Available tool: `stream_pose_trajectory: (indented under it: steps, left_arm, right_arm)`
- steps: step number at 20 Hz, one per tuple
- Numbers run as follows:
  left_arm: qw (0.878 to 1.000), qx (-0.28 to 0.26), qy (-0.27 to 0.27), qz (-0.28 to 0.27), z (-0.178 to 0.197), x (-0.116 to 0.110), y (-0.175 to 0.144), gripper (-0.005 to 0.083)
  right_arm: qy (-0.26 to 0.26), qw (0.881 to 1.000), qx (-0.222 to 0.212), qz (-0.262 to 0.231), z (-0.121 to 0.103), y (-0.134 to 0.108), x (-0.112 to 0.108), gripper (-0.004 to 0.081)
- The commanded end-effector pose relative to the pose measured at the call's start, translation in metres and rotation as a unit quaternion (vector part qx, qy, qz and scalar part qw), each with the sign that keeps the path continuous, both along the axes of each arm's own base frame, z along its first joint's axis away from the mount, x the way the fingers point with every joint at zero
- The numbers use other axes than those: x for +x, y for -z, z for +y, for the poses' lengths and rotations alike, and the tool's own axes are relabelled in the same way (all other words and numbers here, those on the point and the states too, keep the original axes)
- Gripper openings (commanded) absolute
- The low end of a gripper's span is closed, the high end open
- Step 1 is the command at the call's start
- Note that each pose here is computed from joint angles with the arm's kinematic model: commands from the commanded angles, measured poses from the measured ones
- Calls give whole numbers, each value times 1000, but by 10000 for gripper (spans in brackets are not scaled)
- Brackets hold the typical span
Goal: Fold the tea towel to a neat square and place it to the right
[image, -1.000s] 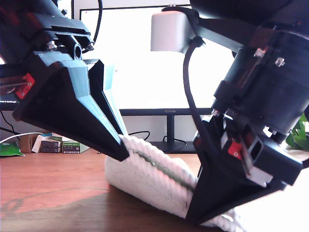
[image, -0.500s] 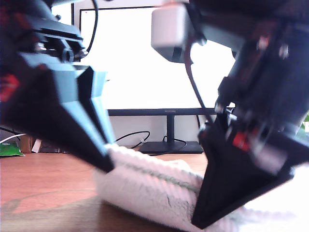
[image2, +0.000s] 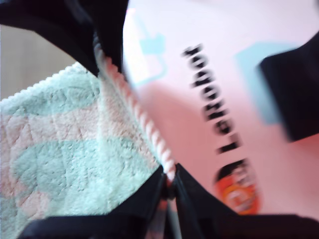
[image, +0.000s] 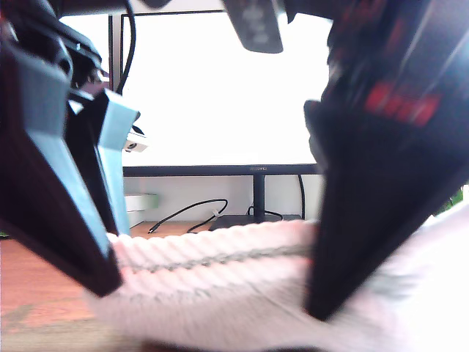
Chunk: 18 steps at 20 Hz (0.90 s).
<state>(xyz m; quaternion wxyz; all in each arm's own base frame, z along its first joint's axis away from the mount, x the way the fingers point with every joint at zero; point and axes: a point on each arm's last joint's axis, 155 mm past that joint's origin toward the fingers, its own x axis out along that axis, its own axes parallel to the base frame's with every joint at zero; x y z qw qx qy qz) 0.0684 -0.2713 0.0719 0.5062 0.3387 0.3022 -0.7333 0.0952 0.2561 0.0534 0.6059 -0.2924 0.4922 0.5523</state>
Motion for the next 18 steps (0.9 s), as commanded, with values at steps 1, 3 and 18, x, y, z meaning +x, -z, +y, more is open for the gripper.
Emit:
stream_pose_trajectory:
  steps: [1, 3, 18]
  left_arm:
    - [999, 26, 10, 22, 9, -17, 6, -21]
    - [998, 41, 18, 33, 12, -30, 8, -21]
    - [991, 58, -101, -65, 20, 48, 18, -21]
  right_arm:
    - [1, 999, -27, 38, -13, 7, -15, -13]
    - [-2, 997, -41, 60, -20, 8, -25, -13]
    - [57, 995, -53, -62, -21, -5, 42, -12]
